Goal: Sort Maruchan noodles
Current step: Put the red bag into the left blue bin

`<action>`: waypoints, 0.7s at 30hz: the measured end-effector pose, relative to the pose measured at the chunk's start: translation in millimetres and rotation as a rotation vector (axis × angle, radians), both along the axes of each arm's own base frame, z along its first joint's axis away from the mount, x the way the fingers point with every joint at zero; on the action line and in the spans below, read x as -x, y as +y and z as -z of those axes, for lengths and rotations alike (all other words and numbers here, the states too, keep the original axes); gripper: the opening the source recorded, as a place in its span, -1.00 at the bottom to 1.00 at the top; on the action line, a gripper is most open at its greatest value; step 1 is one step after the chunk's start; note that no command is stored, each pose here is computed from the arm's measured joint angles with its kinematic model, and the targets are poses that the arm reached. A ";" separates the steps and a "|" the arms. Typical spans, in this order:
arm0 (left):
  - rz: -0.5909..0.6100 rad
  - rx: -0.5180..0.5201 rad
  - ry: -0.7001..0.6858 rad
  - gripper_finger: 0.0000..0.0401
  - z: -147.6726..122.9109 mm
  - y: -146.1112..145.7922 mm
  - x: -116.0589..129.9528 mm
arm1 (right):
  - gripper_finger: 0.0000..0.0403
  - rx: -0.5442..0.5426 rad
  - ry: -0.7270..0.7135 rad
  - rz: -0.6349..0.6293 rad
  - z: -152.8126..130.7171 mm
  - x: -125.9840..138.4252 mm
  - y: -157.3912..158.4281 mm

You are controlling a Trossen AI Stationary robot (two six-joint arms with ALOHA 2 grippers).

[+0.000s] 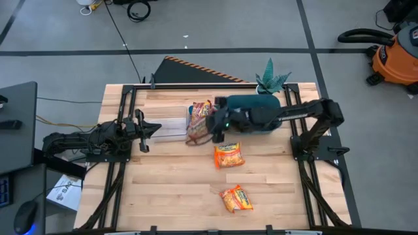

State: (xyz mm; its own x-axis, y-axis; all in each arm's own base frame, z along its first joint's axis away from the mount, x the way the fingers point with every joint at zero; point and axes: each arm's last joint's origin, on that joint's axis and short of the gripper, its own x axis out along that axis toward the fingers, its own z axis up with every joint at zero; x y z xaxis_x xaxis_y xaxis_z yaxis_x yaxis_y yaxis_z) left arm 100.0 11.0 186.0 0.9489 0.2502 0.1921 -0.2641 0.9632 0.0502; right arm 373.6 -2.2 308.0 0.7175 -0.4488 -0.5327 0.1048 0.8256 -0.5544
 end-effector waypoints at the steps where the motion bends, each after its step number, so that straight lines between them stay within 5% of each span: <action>1: 0.000 0.000 0.000 -0.91 0.1 0.0 0.0 | -0.97 0.000 -0.013 0.017 -4.4 2.7 -5.5; 8: 0.001 0.000 0.000 -0.91 0.1 0.0 0.0 | -0.97 -0.080 -0.061 0.136 -11.9 12.1 -54.3; 21: 0.000 0.000 0.002 -0.91 0.1 0.0 -0.1 | -0.95 -0.351 -0.005 0.186 31.5 9.8 -129.8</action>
State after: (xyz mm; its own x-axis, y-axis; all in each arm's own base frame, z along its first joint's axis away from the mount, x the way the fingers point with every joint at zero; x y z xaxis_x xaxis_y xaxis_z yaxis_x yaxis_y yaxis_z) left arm 100.1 11.0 185.8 0.9493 0.2500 0.1907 -0.2638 0.9632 0.0505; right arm 363.8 -131.9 276.5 0.6440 -0.3627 -0.6735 0.2728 0.9315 -0.2408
